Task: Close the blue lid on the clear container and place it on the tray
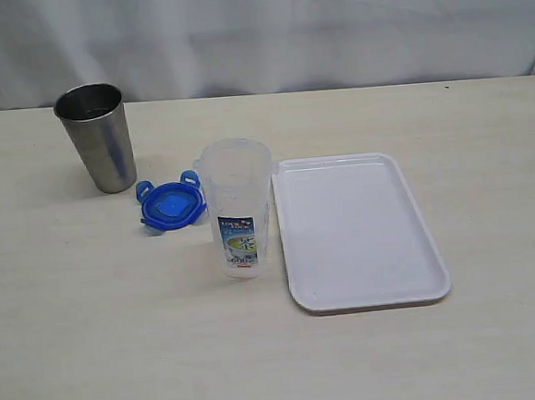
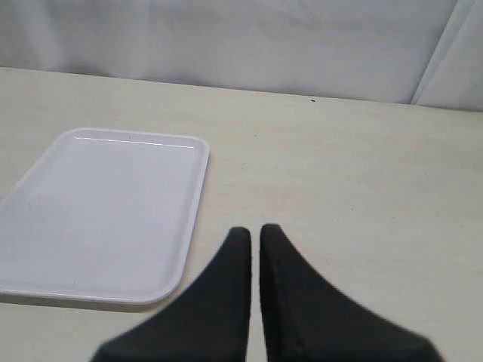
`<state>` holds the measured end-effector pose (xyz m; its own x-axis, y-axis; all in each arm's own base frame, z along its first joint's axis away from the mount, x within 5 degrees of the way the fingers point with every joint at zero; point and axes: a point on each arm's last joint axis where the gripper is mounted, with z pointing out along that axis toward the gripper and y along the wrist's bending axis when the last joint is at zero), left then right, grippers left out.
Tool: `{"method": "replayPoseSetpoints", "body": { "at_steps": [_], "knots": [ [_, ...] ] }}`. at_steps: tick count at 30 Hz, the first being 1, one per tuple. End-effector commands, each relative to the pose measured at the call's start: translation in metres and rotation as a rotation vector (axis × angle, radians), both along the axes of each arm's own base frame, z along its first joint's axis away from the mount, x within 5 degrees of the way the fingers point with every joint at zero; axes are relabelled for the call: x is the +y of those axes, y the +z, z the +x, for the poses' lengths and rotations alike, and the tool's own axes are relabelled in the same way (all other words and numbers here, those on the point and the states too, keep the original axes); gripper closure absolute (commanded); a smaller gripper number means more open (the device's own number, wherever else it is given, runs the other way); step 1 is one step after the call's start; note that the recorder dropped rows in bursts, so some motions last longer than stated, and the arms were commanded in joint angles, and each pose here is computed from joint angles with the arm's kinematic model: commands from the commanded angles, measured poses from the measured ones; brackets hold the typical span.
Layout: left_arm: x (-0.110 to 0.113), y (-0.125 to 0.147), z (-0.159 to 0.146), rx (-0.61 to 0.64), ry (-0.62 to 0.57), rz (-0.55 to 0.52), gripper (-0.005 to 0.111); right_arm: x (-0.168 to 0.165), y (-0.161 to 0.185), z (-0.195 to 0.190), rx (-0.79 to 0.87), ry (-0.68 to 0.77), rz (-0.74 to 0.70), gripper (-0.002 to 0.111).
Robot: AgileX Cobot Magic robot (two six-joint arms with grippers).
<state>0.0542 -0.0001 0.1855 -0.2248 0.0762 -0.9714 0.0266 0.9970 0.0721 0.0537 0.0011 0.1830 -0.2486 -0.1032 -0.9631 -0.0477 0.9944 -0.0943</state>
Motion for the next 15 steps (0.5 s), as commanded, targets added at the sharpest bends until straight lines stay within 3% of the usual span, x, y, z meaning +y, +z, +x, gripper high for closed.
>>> {"method": "replayPoseSetpoints", "body": {
  "at_steps": [1, 12, 15],
  "knots": [
    [0.0, 0.0, 0.0, -0.008, -0.007, -0.003, 0.107, 0.0, -0.001, 0.0, -0.001, -0.003, 0.003, 0.104],
    [-0.001, 0.002, 0.001, -0.032, -0.008, -0.006, 0.107, 0.0, -0.001, 0.0, -0.001, -0.003, 0.003, 0.104],
    [-0.001, 0.016, 0.002, -0.182, -0.014, -0.009, 0.107, 0.0, -0.001, 0.0, -0.001, -0.003, 0.003, 0.104]
  ]
}}
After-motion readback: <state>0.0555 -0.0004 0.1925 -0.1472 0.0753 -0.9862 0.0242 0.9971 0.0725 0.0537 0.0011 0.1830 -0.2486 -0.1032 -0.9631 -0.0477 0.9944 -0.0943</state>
